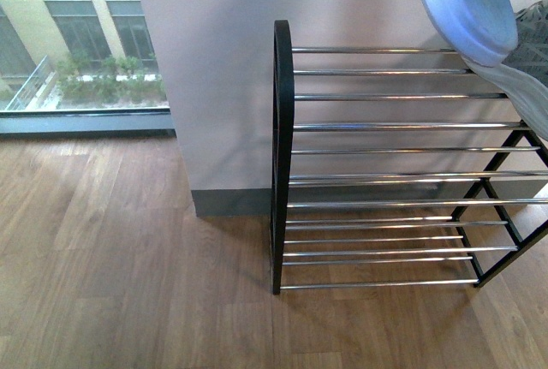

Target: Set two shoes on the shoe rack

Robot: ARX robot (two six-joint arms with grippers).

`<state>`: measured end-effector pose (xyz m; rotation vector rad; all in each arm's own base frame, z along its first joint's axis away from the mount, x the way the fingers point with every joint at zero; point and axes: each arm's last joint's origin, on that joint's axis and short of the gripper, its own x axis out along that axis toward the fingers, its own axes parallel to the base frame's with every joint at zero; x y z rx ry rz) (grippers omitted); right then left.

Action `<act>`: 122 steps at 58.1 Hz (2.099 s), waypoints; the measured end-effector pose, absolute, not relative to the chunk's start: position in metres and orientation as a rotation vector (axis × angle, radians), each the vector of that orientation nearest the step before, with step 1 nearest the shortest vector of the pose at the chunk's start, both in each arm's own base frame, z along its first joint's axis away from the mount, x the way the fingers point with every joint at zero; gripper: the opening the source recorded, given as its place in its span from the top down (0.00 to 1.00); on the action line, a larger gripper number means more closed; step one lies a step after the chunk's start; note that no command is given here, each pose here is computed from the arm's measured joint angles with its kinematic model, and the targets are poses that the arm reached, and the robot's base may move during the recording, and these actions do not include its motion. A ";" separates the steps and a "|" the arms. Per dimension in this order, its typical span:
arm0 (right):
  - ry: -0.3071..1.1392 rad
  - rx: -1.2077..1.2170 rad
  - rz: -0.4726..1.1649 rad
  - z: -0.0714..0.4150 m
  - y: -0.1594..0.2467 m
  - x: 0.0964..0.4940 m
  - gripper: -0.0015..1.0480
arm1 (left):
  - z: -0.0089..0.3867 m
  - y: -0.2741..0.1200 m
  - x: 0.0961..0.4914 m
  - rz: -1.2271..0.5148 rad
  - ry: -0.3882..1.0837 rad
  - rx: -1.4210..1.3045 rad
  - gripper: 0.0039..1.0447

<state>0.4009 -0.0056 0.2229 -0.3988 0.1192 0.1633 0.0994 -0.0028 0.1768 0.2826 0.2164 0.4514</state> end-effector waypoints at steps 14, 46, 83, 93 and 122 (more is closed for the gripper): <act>0.192 -0.649 0.082 0.194 -0.033 0.448 0.98 | 0.177 -0.003 0.099 0.451 0.216 0.283 0.98; 0.292 -0.924 0.097 0.153 -0.049 0.463 0.98 | 0.177 -0.003 0.099 0.451 0.216 0.283 0.98; 0.405 -0.963 0.098 0.141 -0.060 0.477 0.62 | 0.177 -0.003 0.099 0.451 0.216 0.283 0.98; 0.429 -0.894 0.145 0.170 -0.063 0.458 0.38 | 0.177 -0.003 0.099 0.451 0.216 0.283 0.98; 0.452 -0.708 0.116 0.221 -0.077 0.427 0.09 | 0.177 -0.003 0.099 0.451 0.216 0.283 0.98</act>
